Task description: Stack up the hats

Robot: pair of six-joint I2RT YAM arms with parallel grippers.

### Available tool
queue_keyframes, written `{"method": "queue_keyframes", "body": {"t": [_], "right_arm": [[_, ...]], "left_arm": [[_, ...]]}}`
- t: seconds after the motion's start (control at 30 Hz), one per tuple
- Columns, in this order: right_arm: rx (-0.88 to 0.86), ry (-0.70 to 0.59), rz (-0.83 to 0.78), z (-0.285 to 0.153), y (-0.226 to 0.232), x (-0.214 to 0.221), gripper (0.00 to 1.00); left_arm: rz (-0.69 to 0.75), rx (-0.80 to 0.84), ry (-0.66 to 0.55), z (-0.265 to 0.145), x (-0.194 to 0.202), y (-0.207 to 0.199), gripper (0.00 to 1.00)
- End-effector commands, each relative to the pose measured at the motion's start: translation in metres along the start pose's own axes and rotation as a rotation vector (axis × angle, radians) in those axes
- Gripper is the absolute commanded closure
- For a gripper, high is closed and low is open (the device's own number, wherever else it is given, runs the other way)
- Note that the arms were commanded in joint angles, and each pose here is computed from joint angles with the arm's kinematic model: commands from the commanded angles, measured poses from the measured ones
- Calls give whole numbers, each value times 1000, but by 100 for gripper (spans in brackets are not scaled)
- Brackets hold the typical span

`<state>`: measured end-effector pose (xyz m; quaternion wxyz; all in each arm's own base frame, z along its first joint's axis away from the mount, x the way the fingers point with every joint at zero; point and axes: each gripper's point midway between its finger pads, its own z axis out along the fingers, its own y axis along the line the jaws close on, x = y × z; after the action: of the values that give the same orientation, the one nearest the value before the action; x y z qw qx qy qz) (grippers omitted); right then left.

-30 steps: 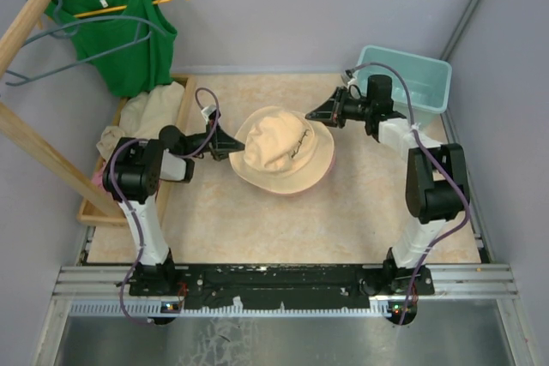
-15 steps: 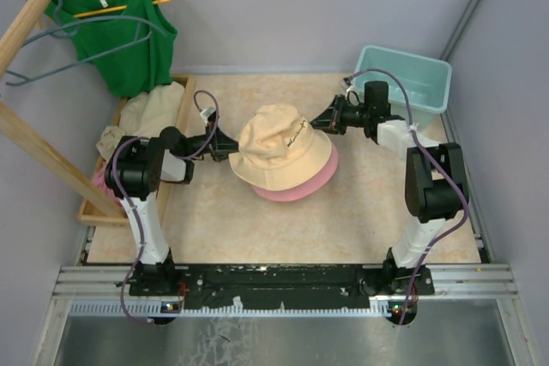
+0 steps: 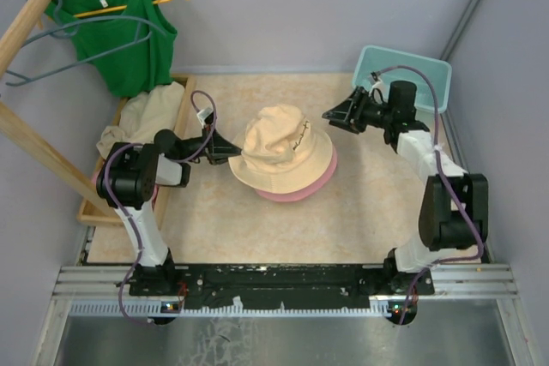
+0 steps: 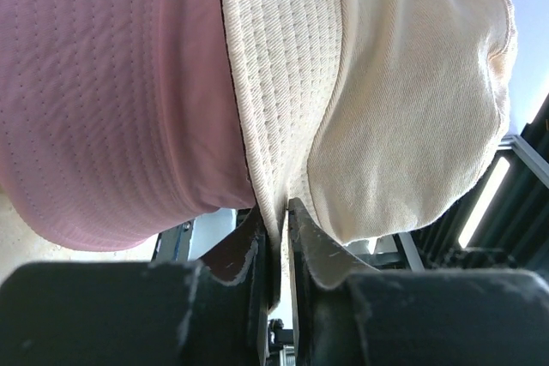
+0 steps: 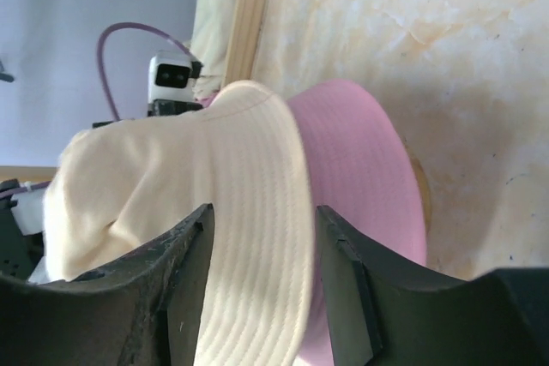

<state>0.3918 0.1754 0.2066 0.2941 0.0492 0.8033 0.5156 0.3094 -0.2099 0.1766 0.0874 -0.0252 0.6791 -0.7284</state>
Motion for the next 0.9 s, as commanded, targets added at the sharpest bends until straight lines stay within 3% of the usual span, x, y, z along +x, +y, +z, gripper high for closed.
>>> {"method": "queue_keyframes", "body": {"t": [0.0, 0.4, 0.87], "right_arm": [[-39, -132, -64, -38, 39, -15, 49], [-65, -94, 120, -70, 30, 65, 43], [-197, -91, 209, -59, 32, 80, 44]], "left_arm": [[272, 60, 21, -3, 13, -21, 82], [284, 70, 39, 9, 13, -14, 85], [289, 72, 44, 10, 18, -15, 88]]}}
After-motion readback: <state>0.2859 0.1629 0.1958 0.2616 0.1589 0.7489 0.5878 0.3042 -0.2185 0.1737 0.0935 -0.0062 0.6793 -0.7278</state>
